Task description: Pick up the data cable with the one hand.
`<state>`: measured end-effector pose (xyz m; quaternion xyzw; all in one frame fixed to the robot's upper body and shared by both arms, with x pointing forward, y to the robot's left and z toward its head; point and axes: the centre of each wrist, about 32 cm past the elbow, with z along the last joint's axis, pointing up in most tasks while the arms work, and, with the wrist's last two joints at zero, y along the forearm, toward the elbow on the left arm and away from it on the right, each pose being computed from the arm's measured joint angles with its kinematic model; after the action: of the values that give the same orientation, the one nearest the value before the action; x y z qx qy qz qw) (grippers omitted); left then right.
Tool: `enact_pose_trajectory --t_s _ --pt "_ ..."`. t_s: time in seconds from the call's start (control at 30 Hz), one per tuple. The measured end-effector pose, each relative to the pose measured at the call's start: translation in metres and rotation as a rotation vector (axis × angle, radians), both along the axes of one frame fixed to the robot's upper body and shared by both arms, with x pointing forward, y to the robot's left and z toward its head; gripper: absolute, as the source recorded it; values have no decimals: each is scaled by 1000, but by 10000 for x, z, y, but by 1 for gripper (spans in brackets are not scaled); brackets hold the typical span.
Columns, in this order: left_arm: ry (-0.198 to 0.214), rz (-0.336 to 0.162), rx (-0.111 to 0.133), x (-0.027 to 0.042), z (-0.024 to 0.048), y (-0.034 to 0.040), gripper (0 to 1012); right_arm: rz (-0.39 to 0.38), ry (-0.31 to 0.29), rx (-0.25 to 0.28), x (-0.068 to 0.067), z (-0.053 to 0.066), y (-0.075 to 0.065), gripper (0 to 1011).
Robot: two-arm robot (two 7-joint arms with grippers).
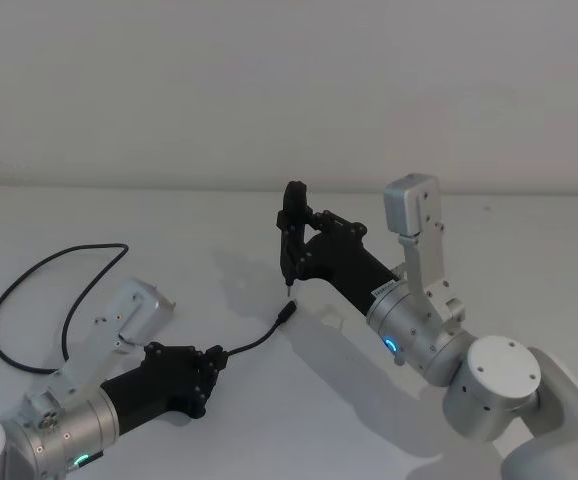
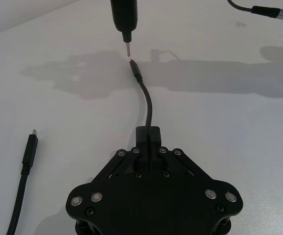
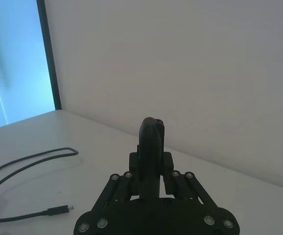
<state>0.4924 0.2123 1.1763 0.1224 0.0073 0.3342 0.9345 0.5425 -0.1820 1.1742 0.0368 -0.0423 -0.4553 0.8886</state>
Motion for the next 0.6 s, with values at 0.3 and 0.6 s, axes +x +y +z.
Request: enact_pose_trajectory --t_s 0.3,0.6 --pt "0 0 0 0 0 0 36 2 -1 -12 31 -41 -13 275" --pt "0 0 0 0 0 0 36 1 -1 -21 47 -73 -30 274"
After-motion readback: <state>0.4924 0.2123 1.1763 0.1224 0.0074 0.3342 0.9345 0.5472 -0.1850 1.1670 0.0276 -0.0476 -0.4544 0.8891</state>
